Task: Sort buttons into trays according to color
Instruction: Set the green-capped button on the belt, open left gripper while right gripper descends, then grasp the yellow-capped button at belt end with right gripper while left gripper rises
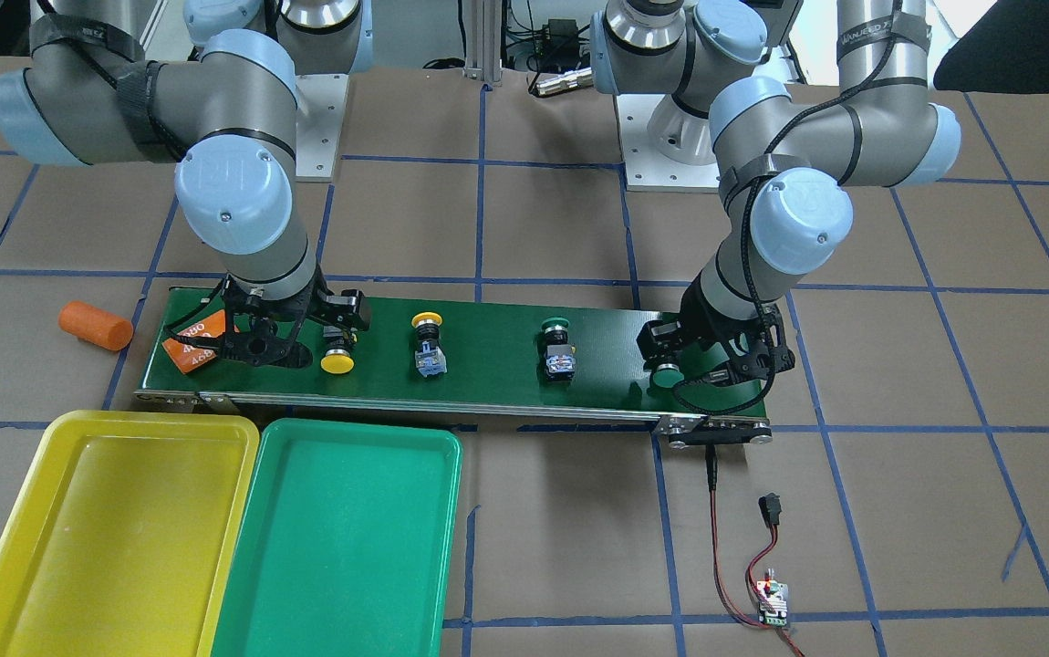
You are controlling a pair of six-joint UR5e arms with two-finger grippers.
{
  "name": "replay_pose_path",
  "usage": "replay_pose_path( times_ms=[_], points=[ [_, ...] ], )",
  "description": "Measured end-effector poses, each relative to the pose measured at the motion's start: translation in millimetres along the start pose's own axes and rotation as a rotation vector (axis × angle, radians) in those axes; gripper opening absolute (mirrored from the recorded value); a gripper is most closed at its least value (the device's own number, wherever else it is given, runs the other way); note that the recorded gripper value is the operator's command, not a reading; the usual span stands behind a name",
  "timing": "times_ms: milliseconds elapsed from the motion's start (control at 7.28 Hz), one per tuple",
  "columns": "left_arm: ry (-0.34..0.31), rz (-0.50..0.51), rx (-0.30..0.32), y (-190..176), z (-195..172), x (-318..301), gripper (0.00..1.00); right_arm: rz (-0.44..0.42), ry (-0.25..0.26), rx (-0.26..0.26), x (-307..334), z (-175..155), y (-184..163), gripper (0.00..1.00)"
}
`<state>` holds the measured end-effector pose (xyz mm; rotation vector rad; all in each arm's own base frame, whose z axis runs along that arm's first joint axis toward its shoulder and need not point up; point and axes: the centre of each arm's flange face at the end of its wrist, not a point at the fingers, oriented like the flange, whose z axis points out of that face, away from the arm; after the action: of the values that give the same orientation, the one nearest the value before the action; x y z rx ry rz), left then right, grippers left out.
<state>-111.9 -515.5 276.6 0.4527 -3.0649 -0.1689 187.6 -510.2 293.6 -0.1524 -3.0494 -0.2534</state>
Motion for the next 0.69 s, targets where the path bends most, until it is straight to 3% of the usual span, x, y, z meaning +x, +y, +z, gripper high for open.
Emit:
replay_pose_path(
  times_ms=[275, 549, 687],
  points=[
    [0.010, 0.033, 0.050, -14, -81, 9, 1.00, -0.048, -0.005, 0.017, 0, 11, -6, 1.00],
    [0.003, 0.150, 0.091, -9, -162, 18, 1.00, -0.083, -0.009, 0.019, 3, 29, -3, 0.96],
    [-0.013, 0.172, 0.093, -8, -186, 18, 1.00, -0.089, -0.007, 0.008, 4, 39, 2, 0.95]
  ],
)
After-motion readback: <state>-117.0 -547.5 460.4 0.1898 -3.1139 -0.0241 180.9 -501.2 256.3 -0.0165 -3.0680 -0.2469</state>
